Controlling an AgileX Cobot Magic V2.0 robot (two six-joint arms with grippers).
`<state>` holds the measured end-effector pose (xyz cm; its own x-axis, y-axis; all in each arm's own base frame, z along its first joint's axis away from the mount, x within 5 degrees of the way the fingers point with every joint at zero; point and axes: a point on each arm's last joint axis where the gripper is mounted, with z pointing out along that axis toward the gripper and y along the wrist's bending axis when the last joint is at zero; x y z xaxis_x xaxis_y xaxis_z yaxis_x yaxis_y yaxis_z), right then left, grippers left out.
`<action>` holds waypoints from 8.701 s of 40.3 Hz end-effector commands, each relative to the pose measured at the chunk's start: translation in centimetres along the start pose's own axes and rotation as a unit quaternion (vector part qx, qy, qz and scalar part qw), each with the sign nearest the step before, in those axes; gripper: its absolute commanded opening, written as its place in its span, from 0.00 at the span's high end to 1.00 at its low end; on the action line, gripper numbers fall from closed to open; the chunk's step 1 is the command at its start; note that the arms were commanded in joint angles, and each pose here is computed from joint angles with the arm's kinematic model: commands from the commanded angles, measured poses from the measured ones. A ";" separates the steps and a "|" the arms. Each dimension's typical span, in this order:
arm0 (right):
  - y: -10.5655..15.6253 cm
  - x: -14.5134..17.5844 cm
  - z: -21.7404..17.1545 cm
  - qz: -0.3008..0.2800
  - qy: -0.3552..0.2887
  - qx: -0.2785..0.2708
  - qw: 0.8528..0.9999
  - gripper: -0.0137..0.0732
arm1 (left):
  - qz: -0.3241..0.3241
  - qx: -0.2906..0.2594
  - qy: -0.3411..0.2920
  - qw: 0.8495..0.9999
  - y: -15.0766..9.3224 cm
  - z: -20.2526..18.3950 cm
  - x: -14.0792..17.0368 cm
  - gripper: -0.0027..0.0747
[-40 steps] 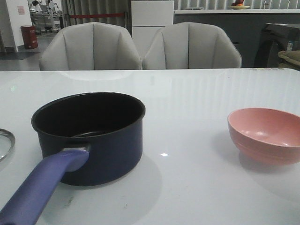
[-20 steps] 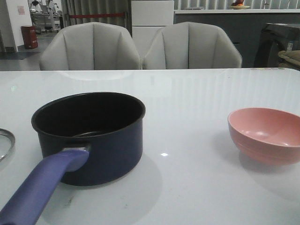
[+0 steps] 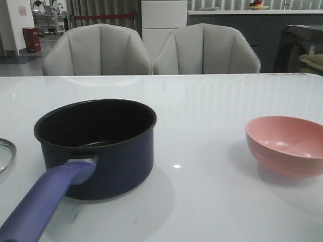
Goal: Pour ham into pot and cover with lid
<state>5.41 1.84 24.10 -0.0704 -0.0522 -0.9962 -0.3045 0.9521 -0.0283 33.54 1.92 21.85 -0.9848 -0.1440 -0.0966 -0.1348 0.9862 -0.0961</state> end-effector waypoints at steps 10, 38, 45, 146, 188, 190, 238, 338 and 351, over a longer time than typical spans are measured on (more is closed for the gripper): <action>-0.1 -1.5 -0.1 -0.008 -0.047 0.006 0.999 0.68 | 0.003 0.007 0.017 1.000 -0.1 0.2 -0.3 0.10; -0.1 -1.5 -0.1 -0.008 -0.047 0.006 0.999 0.68 | 0.001 0.009 0.017 1.000 0.0 2.0 -1.1 0.13; -0.1 -1.5 -0.1 -0.008 -0.047 0.006 0.999 0.68 | 0.001 0.008 0.017 1.000 0.0 2.3 -1.2 0.13; -0.1 -1.5 -0.1 -0.008 -0.047 0.006 0.999 0.68 | 0.236 0.056 -0.095 0.965 -14.6 -11.2 -0.5 0.82; -0.1 -1.5 -0.1 -0.008 -0.047 0.006 0.999 0.68 | 0.335 0.084 -0.033 0.938 -21.1 -8.2 3.6 0.82; -0.1 -1.5 -0.1 -0.008 -0.047 0.006 0.999 0.68 | 0.335 0.084 -0.033 0.938 -21.1 -8.2 3.6 0.82; -0.1 -1.5 -0.1 -0.008 -0.047 0.006 0.999 0.68 | 0.335 0.067 -0.006 0.940 -20.6 -6.5 4.0 0.56; -0.1 -1.5 -0.1 -0.008 -0.047 0.006 0.999 0.68 | 0.130 0.112 -0.617 0.768 -0.6 -9.7 25.9 0.46; -0.1 -1.5 -0.1 -0.008 -0.047 0.006 0.999 0.68 | 0.128 0.113 -0.625 0.762 -0.6 -9.9 25.9 0.83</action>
<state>5.41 1.84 24.10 -0.0709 -0.0529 -0.9961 -0.3047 0.9520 -0.0288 6.90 -1.65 27.49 -0.1898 -0.0087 -0.9818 0.2109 0.9762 -0.0494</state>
